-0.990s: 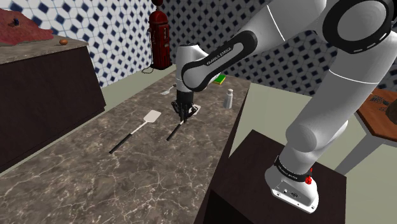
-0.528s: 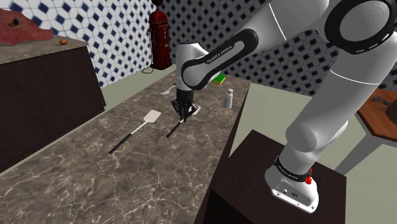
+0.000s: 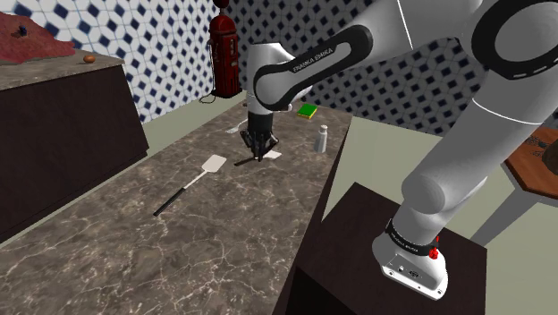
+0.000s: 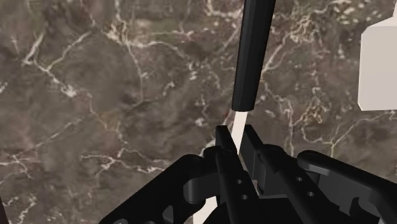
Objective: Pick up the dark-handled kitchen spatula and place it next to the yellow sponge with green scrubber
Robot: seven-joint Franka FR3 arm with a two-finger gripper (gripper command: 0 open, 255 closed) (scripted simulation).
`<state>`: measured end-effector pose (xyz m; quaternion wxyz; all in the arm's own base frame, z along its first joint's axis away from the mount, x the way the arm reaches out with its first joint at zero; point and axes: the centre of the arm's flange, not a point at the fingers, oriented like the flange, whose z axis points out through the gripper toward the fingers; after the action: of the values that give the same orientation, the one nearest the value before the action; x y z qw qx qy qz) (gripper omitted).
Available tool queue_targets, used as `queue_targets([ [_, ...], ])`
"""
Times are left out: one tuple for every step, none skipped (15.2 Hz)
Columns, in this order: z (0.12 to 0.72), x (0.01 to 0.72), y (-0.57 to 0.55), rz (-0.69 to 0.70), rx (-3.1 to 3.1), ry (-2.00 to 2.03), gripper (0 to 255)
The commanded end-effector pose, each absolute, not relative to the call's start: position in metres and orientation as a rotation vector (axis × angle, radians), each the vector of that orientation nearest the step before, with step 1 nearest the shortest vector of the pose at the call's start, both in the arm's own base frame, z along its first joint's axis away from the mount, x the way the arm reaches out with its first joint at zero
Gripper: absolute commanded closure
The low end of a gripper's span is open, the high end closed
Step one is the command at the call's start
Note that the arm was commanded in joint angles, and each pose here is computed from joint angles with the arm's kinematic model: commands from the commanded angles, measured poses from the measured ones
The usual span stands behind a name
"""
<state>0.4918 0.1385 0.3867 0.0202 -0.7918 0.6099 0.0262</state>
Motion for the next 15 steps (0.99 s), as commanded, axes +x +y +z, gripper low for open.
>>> queue_targets([
  [0.397,0.492,0.138,0.082,-2.456,1.892,255],
  [0.402,0.492,0.138,0.082,-2.456,1.892,255],
  [0.407,0.492,0.138,0.082,-2.456,1.892,255],
  [0.412,0.492,0.138,0.082,-2.456,1.892,255],
  [0.418,0.492,0.138,0.082,-2.456,1.892,255],
  [0.423,0.492,0.138,0.082,-2.456,1.892,255],
  [0.428,0.492,0.138,0.082,-2.456,1.892,255],
  [0.433,0.492,0.138,0.082,-2.456,1.892,255],
  [0.433,0.492,0.125,0.082,-2.456,1.892,255],
  [0.433,0.492,0.111,0.082,-2.456,1.892,255],
  [0.433,0.492,0.098,0.082,-2.456,1.892,255],
  [0.433,0.492,0.085,0.082,-2.456,1.892,255],
  [0.433,0.492,0.072,0.082,-2.456,1.892,255],
  [0.433,0.493,0.059,0.082,-2.456,1.892,255],
  [0.433,0.493,0.045,0.082,-2.456,1.892,255],
])
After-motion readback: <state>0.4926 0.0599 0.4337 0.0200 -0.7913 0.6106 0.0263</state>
